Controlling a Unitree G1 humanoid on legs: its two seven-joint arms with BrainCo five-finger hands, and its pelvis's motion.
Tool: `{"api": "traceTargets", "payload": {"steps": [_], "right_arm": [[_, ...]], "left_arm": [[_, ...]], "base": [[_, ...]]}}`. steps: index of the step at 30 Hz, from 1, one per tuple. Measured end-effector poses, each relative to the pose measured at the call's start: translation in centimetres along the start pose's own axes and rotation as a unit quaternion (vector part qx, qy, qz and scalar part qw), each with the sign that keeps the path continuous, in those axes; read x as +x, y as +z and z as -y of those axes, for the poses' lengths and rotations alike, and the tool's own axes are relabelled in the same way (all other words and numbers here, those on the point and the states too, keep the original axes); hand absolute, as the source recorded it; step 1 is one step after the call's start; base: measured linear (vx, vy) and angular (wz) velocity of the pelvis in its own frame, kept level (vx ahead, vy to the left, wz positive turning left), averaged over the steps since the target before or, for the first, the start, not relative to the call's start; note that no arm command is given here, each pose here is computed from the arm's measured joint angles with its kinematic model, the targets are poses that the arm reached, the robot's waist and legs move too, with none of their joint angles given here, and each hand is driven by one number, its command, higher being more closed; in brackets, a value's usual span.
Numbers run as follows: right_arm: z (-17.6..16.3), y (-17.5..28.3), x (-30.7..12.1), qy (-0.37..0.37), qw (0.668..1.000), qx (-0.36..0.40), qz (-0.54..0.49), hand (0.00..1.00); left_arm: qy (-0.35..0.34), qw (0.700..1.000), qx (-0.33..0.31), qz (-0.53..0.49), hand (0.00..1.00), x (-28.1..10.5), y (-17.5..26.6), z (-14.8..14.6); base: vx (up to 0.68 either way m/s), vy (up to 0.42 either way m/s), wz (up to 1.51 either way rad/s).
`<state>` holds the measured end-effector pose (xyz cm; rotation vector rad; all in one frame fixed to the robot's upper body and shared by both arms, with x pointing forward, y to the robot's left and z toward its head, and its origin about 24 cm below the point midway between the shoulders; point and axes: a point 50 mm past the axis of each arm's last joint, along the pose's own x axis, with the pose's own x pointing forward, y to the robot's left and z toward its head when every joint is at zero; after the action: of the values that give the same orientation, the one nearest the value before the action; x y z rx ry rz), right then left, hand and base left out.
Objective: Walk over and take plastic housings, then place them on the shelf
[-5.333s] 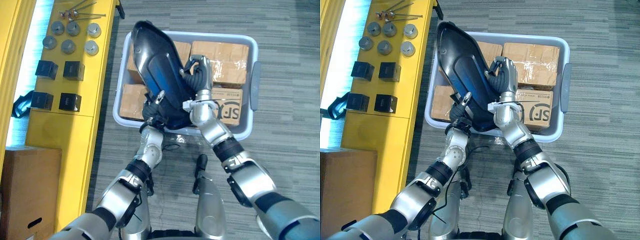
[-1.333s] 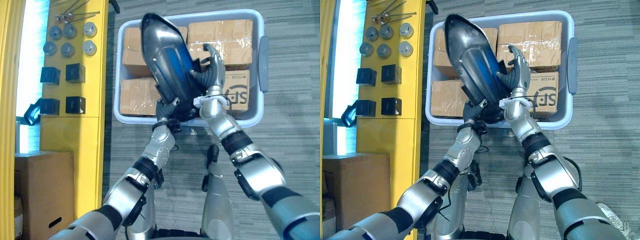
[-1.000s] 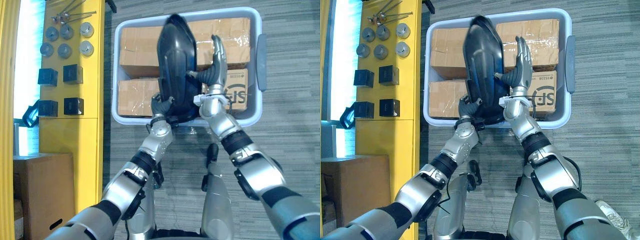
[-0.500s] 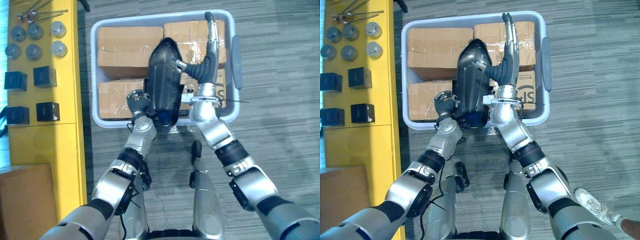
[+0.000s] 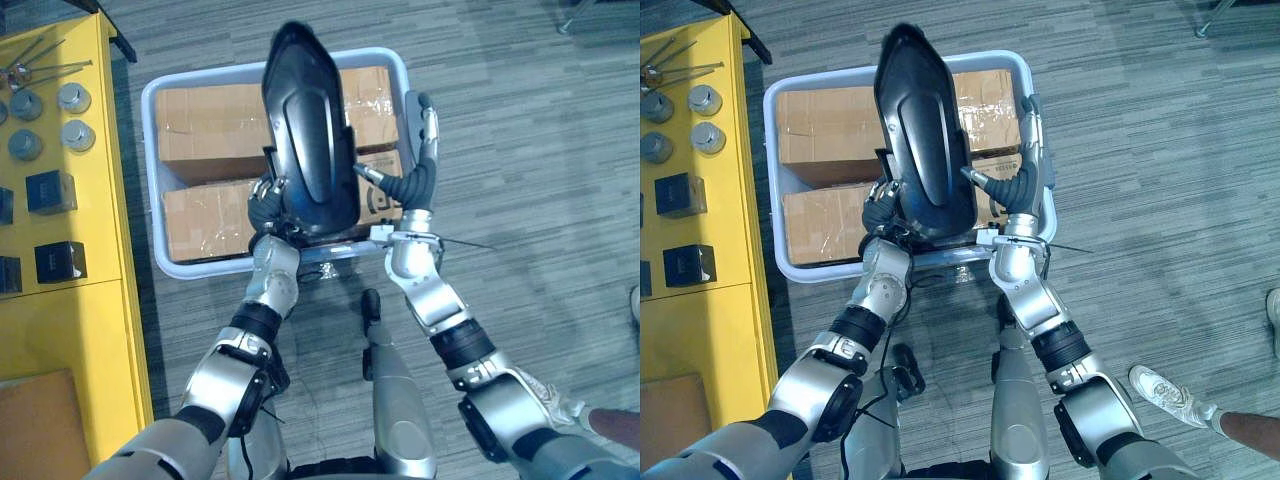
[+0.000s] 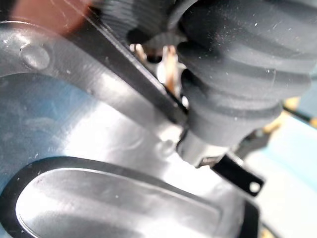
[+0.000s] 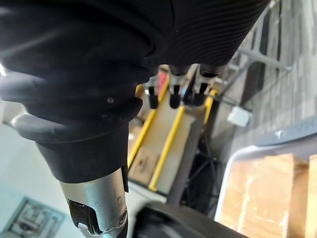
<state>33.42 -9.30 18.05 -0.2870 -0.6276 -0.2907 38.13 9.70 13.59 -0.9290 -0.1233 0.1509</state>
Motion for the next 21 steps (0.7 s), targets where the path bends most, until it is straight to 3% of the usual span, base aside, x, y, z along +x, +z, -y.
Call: {"api": "traceTargets", "payload": {"steps": [15,21], "right_arm": [[0.6,-0.1,-0.8,0.021,1.000,0.004,0.011,0.00],[1.1,-0.7,-1.8,0.020,1.000,0.010,-0.006,0.00]], "left_arm": [[-0.031,0.998,-0.060,-0.003,1.00,-0.1,0.6,1.2],[-0.031,0.998,-0.054,0.005,1.00,-0.1,1.1,1.2]], "base": [[0.00,-0.002,-0.02],[0.00,0.000,0.00]]}}
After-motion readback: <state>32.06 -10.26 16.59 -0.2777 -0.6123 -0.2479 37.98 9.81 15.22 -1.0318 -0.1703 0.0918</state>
